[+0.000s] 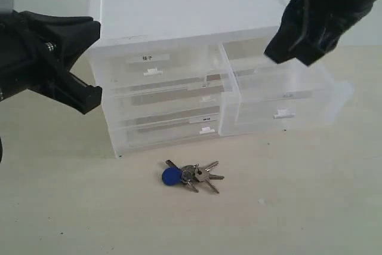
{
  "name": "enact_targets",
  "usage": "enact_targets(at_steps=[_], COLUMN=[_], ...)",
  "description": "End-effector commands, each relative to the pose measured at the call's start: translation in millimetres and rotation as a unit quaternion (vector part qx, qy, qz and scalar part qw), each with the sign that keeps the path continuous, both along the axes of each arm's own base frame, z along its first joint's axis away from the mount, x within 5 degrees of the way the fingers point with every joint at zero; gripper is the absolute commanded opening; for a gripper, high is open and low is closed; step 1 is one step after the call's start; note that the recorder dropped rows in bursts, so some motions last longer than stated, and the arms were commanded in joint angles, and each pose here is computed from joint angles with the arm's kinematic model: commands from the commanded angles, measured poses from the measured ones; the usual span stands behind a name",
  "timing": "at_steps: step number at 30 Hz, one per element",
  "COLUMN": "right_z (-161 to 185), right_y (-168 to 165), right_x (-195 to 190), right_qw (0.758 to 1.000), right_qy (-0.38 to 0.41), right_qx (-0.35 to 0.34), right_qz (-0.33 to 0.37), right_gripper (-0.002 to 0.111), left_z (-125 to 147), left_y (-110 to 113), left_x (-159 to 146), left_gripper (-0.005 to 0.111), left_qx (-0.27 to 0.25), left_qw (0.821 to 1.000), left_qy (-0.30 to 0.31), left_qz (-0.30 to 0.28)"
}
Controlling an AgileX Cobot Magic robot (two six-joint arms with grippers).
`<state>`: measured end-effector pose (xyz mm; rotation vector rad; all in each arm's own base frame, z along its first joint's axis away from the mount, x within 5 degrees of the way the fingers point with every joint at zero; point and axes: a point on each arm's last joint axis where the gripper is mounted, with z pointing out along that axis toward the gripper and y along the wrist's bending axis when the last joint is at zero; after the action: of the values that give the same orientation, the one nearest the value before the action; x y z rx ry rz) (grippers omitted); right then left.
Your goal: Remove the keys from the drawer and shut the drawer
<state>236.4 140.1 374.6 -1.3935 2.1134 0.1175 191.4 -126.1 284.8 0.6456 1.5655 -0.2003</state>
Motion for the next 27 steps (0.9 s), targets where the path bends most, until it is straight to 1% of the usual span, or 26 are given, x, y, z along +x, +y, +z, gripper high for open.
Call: enact_targets(at_steps=[1, 3, 6, 8, 13, 14, 15, 16, 18, 20, 25, 27], right_z=[-12, -25, -46, -59, -80, -83, -84, -85, -86, -86, -80, -77], right_y=[8, 9, 11, 10, 6, 6, 5, 5, 4, 4, 5, 5], right_x=[-17, -17, -12, -12, -9, -8, -7, -6, -4, -3, 1, 1], right_qw=[0.992, 0.99, 0.98, 0.971, 0.959, 0.957, 0.954, 0.951, 0.946, 0.942, 0.932, 0.923], right_qy=[0.027, 0.013, -0.047, -0.07, -0.107, -0.116, -0.126, -0.137, -0.15, -0.159, -0.199, -0.218], right_qx=[-0.022, -0.054, -0.116, -0.154, -0.189, -0.194, -0.2, -0.204, -0.214, -0.223, -0.227, -0.232], right_qz=[0.118, 0.13, 0.153, 0.167, 0.181, 0.183, 0.186, 0.188, 0.193, 0.196, 0.2, 0.216], right_gripper=[0.048, 0.048, 0.048, 0.048, 0.046, 0.044, 0.039, 0.032, 0.014, 0.001, 0.0, 0.0], left_z=[-4, -3, -3, -3, -3, -3, -4, -4, -4, -4, -4, -4], left_y=[1, 1, 1, 1, 1, 1, 1, 1, 1, 1, 1, 1], left_x=[0, 0, 0, 0, 0, 0, 0, 0, -1, -1, -1, -1], left_gripper=[0.005, 0.005, 0.005, 0.005, 0.005, 0.005, 0.005, 0.005, 0.005, 0.005, 0.005, 0.005], left_qx=[0.008, 0.008, 0.008, 0.008, 0.006, 0.007, 0.007, 0.007, 0.008, 0.008, 0.011, 0.012], left_qw=[1.0, 1.0, 1.0, 1.0, 1.0, 1.0, 1.0, 1.0, 1.0, 1.0, 1.0, 1.0], left_qy=[0.005, 0.002, 0.001, 0.001, 0.002, 0.003, 0.005, 0.006, 0.006, 0.006, 0.005, 0.002], left_qz=[0.001, 0.0, 0.0, 0.0, 0.0, 0.0, 0.0, 0.0, -0.001, -0.001, -0.002, -0.003])
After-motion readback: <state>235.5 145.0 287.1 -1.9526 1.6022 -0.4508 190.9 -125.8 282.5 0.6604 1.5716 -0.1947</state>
